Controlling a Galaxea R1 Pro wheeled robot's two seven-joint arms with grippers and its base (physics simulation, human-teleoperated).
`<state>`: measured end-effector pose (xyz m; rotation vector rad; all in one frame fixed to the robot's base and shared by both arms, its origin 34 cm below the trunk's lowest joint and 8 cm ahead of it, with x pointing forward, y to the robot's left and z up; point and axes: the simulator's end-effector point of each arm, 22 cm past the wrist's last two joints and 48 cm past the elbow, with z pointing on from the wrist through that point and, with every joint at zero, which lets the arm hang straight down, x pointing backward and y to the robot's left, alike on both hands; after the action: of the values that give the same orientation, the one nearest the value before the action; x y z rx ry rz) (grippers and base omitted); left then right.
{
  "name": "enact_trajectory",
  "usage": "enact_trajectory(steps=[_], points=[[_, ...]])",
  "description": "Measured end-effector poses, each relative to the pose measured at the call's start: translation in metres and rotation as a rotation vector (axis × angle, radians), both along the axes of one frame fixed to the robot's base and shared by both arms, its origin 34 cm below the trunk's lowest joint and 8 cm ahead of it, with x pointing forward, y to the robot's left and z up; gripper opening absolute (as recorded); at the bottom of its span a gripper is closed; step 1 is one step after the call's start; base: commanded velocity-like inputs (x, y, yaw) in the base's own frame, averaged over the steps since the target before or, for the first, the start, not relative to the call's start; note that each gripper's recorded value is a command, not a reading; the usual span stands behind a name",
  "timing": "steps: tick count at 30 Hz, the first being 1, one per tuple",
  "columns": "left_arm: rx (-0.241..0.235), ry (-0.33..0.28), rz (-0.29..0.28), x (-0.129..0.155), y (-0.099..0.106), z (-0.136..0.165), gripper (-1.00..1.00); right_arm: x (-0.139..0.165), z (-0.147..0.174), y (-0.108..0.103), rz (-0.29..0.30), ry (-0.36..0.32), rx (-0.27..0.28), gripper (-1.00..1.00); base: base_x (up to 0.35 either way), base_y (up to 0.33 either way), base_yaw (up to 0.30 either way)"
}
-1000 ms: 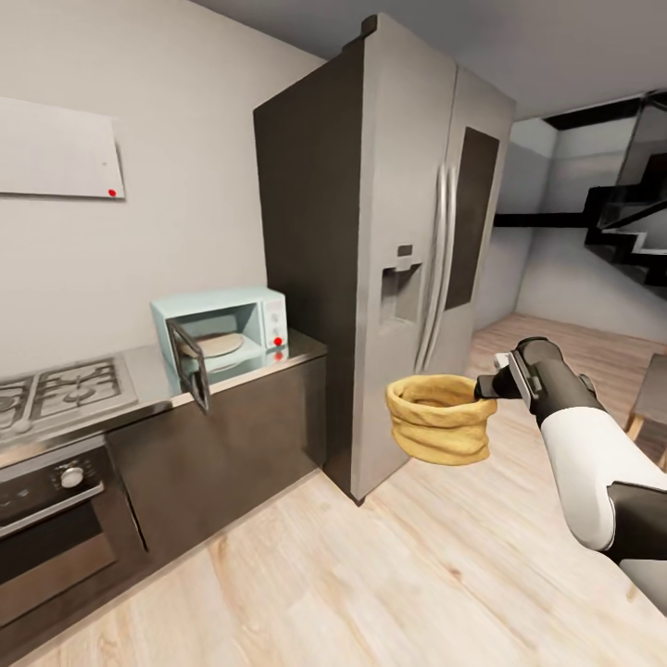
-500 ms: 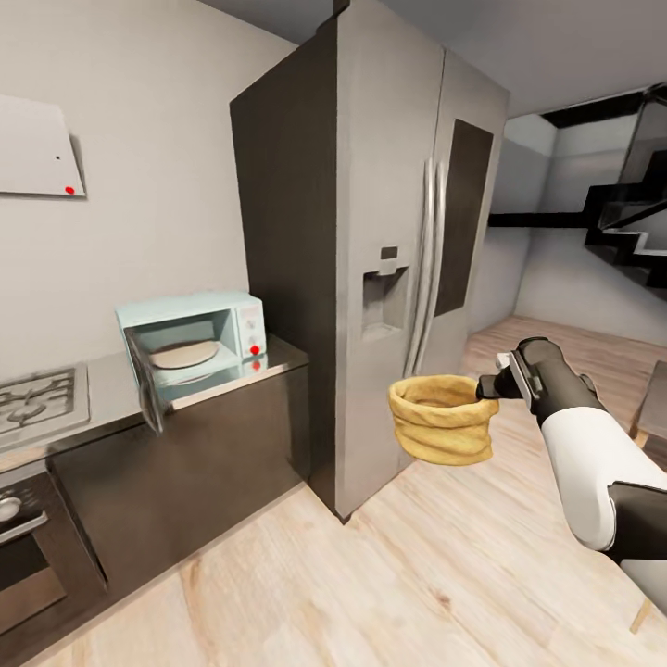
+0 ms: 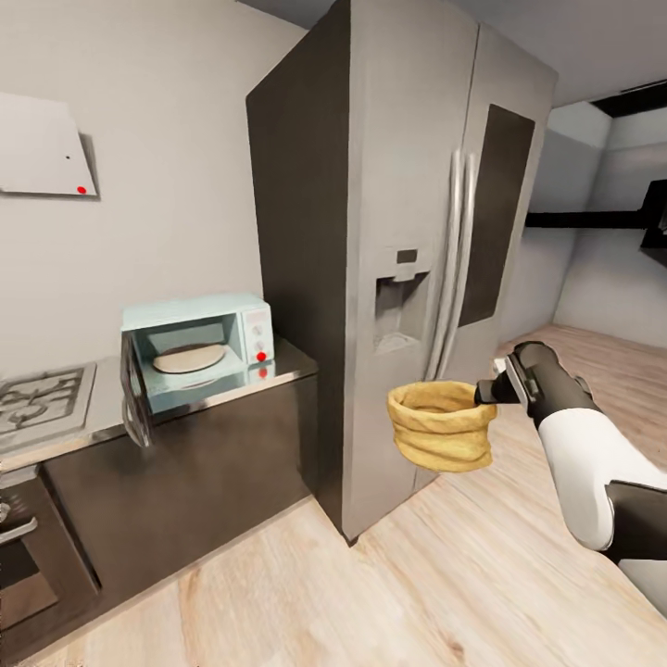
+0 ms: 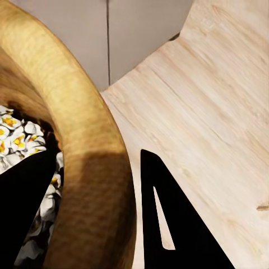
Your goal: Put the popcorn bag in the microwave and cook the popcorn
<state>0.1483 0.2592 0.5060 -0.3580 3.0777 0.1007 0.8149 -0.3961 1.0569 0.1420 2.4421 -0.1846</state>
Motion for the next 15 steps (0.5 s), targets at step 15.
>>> enact_trajectory(steps=[15], points=[[-0.002,-0.003,-0.001,0.001,-0.001,0.0,1.0,0.004,0.0,0.015,0.025,-0.007,0.022,-1.0,0.121,-0.094,0.271]])
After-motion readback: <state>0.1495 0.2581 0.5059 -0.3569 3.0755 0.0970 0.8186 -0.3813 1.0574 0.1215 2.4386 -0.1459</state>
